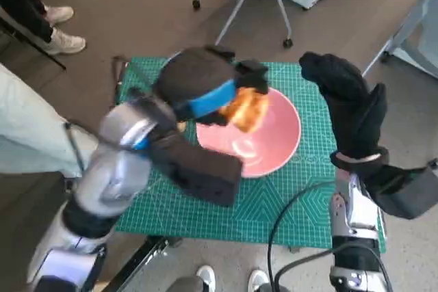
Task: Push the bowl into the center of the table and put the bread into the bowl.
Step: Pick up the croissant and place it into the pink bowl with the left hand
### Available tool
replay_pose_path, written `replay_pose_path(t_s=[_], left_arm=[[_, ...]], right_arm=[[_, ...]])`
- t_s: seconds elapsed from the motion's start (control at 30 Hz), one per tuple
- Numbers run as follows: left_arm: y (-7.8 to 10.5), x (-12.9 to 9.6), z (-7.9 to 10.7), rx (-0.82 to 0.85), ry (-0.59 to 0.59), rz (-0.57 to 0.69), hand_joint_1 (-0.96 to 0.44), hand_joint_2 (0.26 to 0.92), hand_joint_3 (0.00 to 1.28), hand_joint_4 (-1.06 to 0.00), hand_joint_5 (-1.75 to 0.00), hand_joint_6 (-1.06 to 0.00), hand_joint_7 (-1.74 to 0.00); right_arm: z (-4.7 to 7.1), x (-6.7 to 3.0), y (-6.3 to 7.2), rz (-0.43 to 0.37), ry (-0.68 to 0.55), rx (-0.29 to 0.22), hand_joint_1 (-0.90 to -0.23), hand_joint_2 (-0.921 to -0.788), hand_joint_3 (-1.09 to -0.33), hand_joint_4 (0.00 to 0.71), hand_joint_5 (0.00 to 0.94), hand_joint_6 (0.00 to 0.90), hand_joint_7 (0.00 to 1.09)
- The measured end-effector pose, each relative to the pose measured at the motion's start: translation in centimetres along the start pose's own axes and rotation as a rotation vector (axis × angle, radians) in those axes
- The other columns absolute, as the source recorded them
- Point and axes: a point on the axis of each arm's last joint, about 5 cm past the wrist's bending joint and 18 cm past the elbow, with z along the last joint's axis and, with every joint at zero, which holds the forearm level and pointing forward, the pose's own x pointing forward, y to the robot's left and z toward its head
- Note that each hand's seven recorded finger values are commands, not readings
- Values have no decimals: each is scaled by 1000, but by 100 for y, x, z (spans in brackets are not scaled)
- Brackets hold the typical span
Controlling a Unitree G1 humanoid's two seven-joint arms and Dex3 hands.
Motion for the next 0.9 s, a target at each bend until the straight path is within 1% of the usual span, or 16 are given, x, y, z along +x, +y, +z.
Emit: replay_pose_path(t_s=[0.17, 0.2, 0.23, 0.27, 0.3, 0.33, 0.37, 0.4, 0.43, 0.47, 0.5, 0.53, 0.57, 0.67, 0.8, 0.9], left_arm=[[-53, 45, -13, -2, -7, -21, 3, 907, 25, -803, -1114, -668, -1057], [-65, 54, -21, -2, -4, -27, 3, 910, 29, -774, -1133, -672, -1075], [-75, 80, -23, 2, -6, -28, 3, 910, 29, -774, -1133, -672, -1075], [-96, 119, -31, 5, -2, -35, 4, 855, 157, -724, -1226, -673, -1057], [-128, 170, -37, 7, 3, -45, 5, 835, 219, -680, -1310, -669, -1026], [-156, 208, -42, 6, 9, -55, 4, 866, 213, -616, -1322, -607, -1134], [-194, 243, -57, 2, 21, -69, 4, 877, 211, -592, -1326, -585, -1173], [-237, 277, -68, -4, 30, -83, 17, 872, 196, -537, -1191, -509, -1085], [-277, 301, -81, -11, 41, -100, 41, 860, 163, -533, -894, -484, -799], [-330, 320, -92, -20, 51, -122, 30, 847, 125, -465, -588, -457, -544], [-364, 330, -97, -24, 56, -139, 26, 844, 108, -444, -473, -452, -444], [-398, 338, -100, -30, 60, -157, -2, 836, 80, -367, -302, -419, -287], [-418, 343, -100, -33, 62, -173, -20, 831, 62, -317, -193, -398, -186], [-456, 358, -98, -52, 66, -221, -91, 820, 36, -225, -63, -337, -61], [-462, 361, -97, -82, 58, -275, -155, 817, 24, -153, -17, -290, -16], [-453, 356, -102, -99, 48, -307, -182, 817, 19, -121, -5, -273, -5]], right_arm=[[6, -10, -14, -6, -2, -5, -664, -921, -781, 232, 3, 100, 595], [6, -15, -17, -8, -1, -6, -665, -921, -777, 233, 3, 103, 591], [7, -24, -25, -12, 0, -9, -665, -921, -777, 233, 3, 103, 591], [8, -30, -30, -17, 0, -11, -665, -921, -774, 234, 3, 105, 588], [10, -35, -35, -24, -1, -14, -665, -921, -773, 234, 3, 107, 586], [11, -37, -37, -29, -3, -15, -665, -921, -772, 235, 3, 109, 583], [10, -38, -32, -31, -4, -16, -665, -921, -772, 235, 3, 110, 582], [8, -40, -28, -33, -4, -15, -665, -921, -771, 235, 3, 112, 580], [6, -44, -26, -36, -4, -15, -665, -921, -770, 236, 3, 113, 577], [5, -51, -27, -39, -4, -16, -665, -921, -770, 236, 3, 114, 575], [5, -59, -31, -43, -2, -17, -665, -921, -770, 236, 3, 115, 574], [4, -68, -34, -47, -1, -18, -665, -921, -769, 236, 3, 116, 572], [3, -75, -36, -51, 0, -19, -665, -921, -769, 236, 3, 118, 569], [-2, -97, -39, -59, 6, -23, -665, -921, -769, 237, 3, 121, 564], [-4, -110, -40, -65, 10, -26, -665, -921, -769, 237, 3, 124, 558], [-4, -110, -40, -68, 10, -28, -665, -921, -768, 237, 3, 126, 554]])
